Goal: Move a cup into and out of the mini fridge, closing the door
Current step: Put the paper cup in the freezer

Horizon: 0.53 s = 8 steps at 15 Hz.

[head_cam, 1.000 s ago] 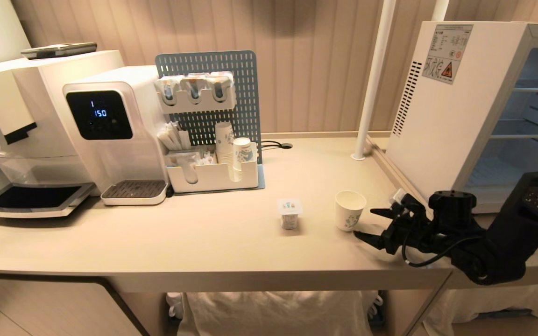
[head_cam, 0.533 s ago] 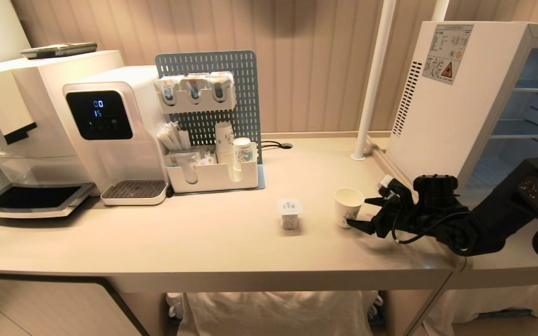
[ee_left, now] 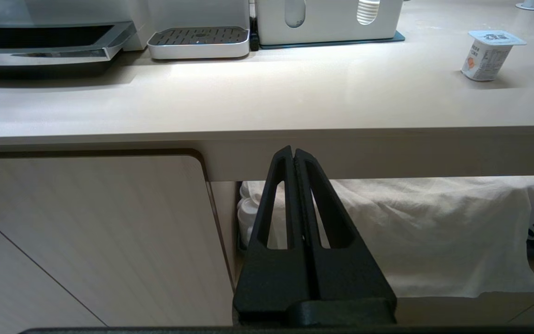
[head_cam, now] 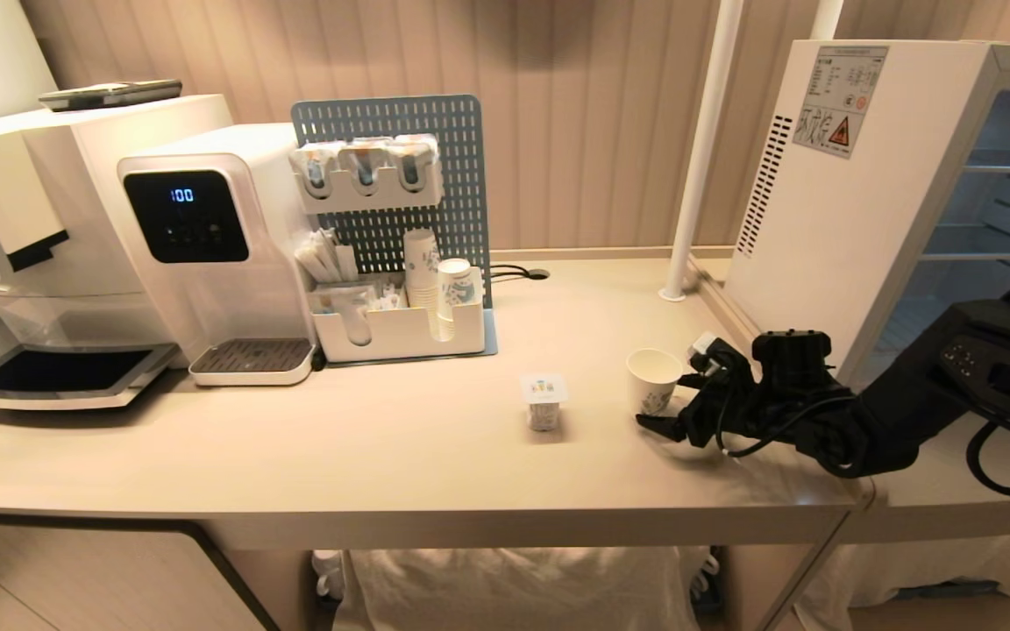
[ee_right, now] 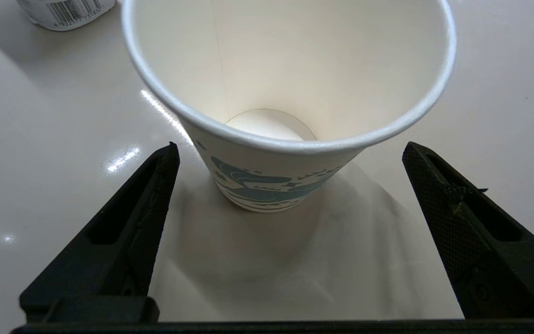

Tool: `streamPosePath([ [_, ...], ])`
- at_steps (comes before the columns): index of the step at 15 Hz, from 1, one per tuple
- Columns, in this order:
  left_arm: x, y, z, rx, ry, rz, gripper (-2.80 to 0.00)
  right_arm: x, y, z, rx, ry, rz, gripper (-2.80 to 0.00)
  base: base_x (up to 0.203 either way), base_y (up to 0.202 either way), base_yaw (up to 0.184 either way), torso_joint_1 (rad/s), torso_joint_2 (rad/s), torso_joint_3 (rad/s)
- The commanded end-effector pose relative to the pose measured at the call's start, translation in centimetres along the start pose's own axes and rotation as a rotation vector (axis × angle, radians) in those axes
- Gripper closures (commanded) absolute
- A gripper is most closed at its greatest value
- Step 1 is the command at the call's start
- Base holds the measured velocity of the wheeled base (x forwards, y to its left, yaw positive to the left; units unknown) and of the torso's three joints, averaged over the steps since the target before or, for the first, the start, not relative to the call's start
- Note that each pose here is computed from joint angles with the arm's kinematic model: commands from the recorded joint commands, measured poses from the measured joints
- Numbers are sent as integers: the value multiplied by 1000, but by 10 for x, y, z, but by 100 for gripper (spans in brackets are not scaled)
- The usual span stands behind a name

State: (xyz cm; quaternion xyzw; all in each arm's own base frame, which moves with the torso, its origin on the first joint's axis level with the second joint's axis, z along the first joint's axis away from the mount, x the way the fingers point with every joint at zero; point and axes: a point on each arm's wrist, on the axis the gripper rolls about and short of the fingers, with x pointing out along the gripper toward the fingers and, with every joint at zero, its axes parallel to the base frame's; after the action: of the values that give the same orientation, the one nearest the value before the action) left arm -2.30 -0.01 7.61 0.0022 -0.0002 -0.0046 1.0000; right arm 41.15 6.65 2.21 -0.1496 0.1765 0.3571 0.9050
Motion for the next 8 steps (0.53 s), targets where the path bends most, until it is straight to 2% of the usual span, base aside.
streamPosePath([
  [1, 0, 0, 0, 0, 0, 1, 0, 3, -2, 9, -17, -20, 1, -280, 0, 0, 0, 0, 0, 0],
  [5, 0, 0, 0, 0, -1, 0, 0, 8, -9, 19, -17, -19, 2, -280, 0, 0, 0, 0, 0, 0],
  [6, 0, 0, 0, 0, -1, 0, 0, 9, -10, 20, -16, -17, 3, 0, 0, 0, 0, 0, 0, 0],
  [8, 0, 0, 0, 0, -1, 1, 0, 11, -11, 20, -14, -14, 4, 0, 0, 0, 0, 0, 0, 0],
])
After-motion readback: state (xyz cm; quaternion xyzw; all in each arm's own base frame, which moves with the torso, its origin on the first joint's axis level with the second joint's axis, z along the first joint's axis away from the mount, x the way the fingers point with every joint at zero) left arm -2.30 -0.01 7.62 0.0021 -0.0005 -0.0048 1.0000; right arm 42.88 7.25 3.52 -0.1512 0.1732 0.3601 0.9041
